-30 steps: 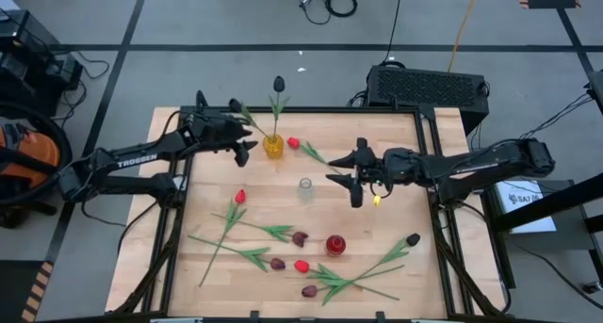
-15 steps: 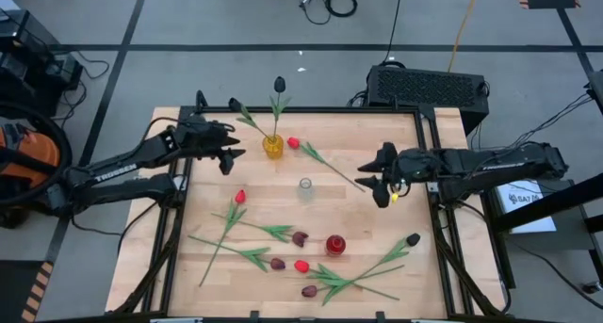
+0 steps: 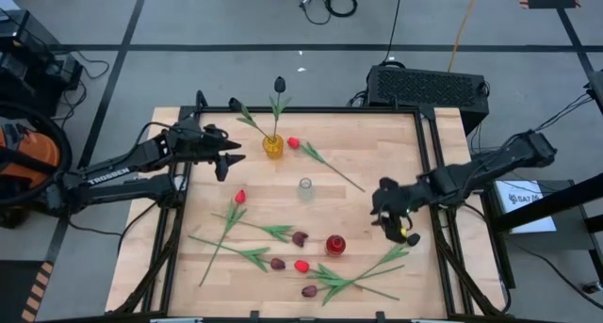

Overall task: Sort flowers into vase by color
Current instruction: Put the black tulip into the yellow vase

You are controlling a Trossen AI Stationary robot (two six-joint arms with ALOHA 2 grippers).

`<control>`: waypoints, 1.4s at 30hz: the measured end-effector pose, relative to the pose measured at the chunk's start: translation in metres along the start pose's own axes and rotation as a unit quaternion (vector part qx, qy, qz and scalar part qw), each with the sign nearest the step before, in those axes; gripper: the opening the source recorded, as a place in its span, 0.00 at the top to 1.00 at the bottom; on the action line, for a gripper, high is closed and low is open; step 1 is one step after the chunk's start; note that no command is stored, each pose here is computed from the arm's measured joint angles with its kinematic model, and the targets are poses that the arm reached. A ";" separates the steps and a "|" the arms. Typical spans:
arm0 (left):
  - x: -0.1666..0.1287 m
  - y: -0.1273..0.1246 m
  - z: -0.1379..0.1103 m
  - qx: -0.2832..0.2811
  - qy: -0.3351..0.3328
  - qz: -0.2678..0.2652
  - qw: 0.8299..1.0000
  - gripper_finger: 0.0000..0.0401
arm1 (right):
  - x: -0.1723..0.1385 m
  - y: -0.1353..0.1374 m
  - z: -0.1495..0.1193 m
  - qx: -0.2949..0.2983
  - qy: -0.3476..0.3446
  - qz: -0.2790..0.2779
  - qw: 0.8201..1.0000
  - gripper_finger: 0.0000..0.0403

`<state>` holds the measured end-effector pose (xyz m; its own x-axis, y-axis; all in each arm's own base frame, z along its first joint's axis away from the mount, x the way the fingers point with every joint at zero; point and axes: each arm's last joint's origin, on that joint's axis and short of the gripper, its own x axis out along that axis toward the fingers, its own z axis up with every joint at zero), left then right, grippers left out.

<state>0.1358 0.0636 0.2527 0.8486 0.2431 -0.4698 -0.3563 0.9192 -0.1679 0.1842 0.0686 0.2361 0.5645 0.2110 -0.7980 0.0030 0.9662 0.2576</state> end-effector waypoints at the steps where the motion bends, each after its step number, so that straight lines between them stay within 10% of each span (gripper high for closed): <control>1: 0.000 0.000 0.000 0.000 0.000 -0.001 1.000 0.47 | 0.004 0.003 -0.002 -0.021 0.010 0.002 1.000 0.65; 10: 0.000 0.000 0.000 0.002 -0.002 -0.001 1.000 0.47 | 0.042 0.026 -0.017 -0.119 0.096 0.003 0.988 0.65; 33: 0.000 0.000 0.005 0.004 -0.028 0.019 0.999 0.47 | 0.103 0.066 -0.054 -0.130 0.173 0.016 0.976 0.66; 42: 0.000 0.001 0.005 -0.007 -0.027 0.019 0.999 0.47 | 0.106 0.066 -0.057 -0.133 0.184 0.010 0.974 0.83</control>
<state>0.1375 0.0657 0.2571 0.8541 0.2953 -0.4281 -0.3944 0.9044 -0.1631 0.1973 0.1634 0.1370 0.2277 0.2208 -0.9484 -0.2469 0.9552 0.1631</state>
